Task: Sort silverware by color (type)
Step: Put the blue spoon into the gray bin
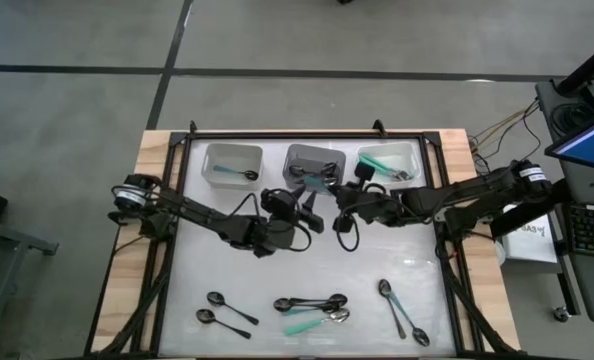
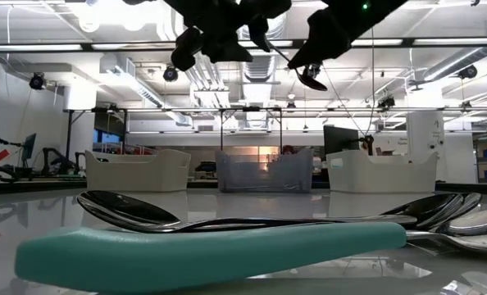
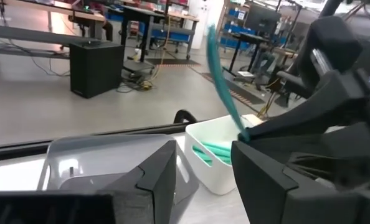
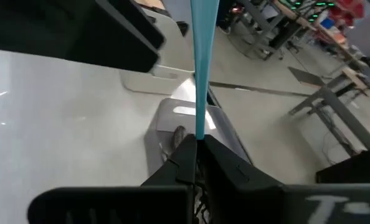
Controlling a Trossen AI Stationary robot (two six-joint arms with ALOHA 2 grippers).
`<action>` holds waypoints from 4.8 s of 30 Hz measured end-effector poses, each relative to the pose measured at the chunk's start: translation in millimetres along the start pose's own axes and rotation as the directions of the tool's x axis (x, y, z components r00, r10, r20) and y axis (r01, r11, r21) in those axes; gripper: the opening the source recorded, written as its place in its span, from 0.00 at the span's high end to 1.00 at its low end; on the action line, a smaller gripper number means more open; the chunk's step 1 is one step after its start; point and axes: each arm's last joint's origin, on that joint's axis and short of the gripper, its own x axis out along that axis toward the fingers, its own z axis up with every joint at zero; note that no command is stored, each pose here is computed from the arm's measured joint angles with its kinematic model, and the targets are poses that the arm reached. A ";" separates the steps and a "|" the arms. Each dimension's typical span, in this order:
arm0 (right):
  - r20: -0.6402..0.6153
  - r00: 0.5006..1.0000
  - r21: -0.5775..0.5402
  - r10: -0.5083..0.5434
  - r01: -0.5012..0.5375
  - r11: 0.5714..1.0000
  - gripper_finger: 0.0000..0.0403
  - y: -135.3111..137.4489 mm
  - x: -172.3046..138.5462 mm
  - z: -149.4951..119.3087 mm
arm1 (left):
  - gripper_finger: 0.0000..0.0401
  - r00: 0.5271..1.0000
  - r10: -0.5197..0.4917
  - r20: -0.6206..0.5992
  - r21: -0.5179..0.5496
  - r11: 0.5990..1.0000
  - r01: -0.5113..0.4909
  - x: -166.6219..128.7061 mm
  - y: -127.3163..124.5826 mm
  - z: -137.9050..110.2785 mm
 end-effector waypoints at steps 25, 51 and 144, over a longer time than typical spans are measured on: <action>0.022 0.992 -0.003 -0.122 0.122 0.993 0.98 -0.6 2.7 0.3 | 0.66 0.995 -0.023 0.100 -0.045 0.999 0.028 1.7 -8.2 22.1; 0.051 0.996 -0.008 -0.071 0.071 0.997 0.98 7.9 -3.5 2.8 | 0.66 0.992 0.037 0.124 -0.050 0.998 -0.031 1.7 -7.2 25.1; -0.221 0.975 0.078 0.006 0.012 0.997 0.72 -11.8 -32.8 -28.2 | 1.00 0.834 0.545 0.088 0.992 0.031 -0.125 79.7 114.2 7.6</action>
